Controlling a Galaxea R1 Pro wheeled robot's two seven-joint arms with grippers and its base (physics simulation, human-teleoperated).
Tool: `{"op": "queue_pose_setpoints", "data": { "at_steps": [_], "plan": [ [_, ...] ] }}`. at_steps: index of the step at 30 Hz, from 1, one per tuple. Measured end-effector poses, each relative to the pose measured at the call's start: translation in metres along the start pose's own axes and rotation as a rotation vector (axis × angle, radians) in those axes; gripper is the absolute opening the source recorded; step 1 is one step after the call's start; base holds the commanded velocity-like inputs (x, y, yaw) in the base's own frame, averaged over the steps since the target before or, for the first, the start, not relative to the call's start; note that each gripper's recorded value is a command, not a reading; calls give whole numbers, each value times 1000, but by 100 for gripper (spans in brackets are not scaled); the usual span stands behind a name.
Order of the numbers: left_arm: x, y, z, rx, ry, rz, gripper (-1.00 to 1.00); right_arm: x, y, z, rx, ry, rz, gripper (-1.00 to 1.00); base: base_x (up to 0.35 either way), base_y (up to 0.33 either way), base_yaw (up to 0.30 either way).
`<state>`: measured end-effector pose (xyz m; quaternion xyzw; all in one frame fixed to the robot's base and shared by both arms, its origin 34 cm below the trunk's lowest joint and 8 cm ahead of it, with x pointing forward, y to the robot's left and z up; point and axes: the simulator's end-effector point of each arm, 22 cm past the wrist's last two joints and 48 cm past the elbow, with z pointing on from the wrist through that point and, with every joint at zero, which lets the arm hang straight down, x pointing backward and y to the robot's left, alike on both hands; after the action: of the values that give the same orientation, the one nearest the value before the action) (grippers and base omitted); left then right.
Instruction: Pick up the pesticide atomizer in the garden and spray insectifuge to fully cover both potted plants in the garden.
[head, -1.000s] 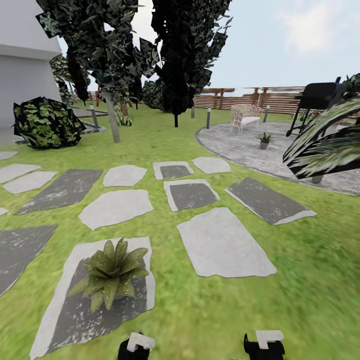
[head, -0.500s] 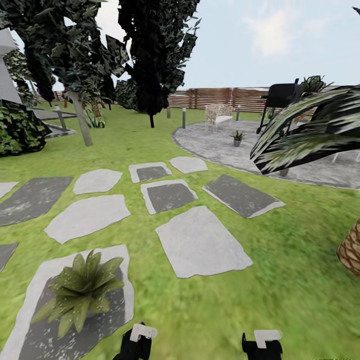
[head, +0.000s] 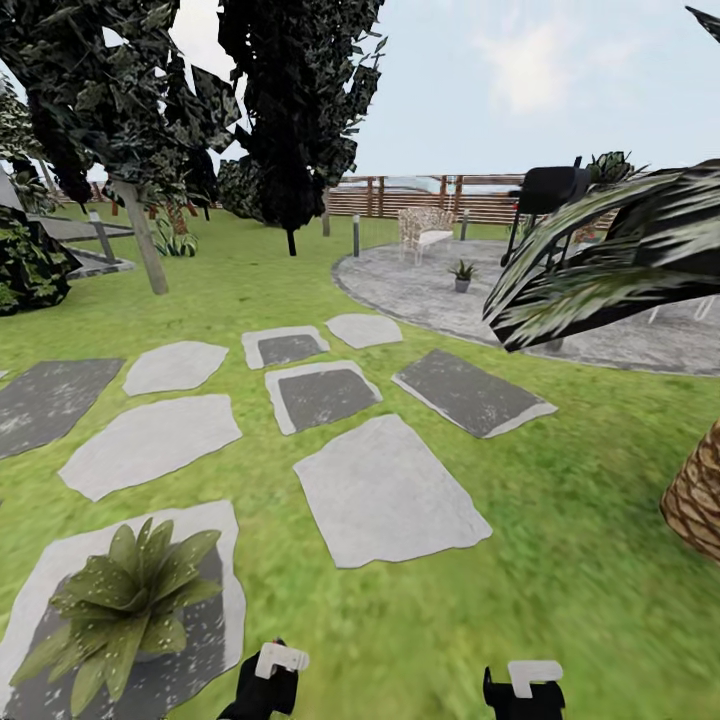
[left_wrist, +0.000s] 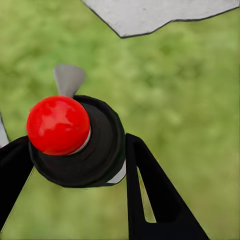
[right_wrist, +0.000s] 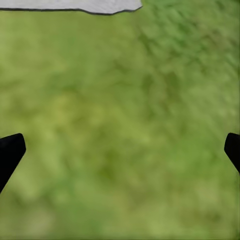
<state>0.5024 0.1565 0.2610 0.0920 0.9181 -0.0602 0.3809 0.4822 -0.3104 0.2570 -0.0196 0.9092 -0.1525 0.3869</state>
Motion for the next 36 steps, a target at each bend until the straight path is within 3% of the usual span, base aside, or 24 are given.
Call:
{"op": "queue_pose_setpoints", "data": {
  "at_steps": [13,17,18,21,24,26,36],
  "plan": [
    [-9,19,21,-43,-66,9,-100,10,7,15,3,-59,23,100,0,0,0],
    [-5,24,22,-53,-64,12,-100,17,8,15,1,-58,23,100,0,0,0],
    [-20,38,23,-81,-96,18,-100,-4,7,13,0,-162,57,100,0,0,0],
    [-23,38,23,-80,-103,29,-100,-15,1,16,15,-188,67,100,0,0,0],
    [-33,39,25,-81,-119,35,-100,-74,-16,24,49,-317,91,100,0,0,0],
    [-42,40,27,-83,-131,34,-100,-92,-21,25,58,-357,100,100,0,0,0],
    [-49,42,28,-85,-138,30,-100,-72,-14,24,43,-313,87,100,128,-15,0]
  ]
}}
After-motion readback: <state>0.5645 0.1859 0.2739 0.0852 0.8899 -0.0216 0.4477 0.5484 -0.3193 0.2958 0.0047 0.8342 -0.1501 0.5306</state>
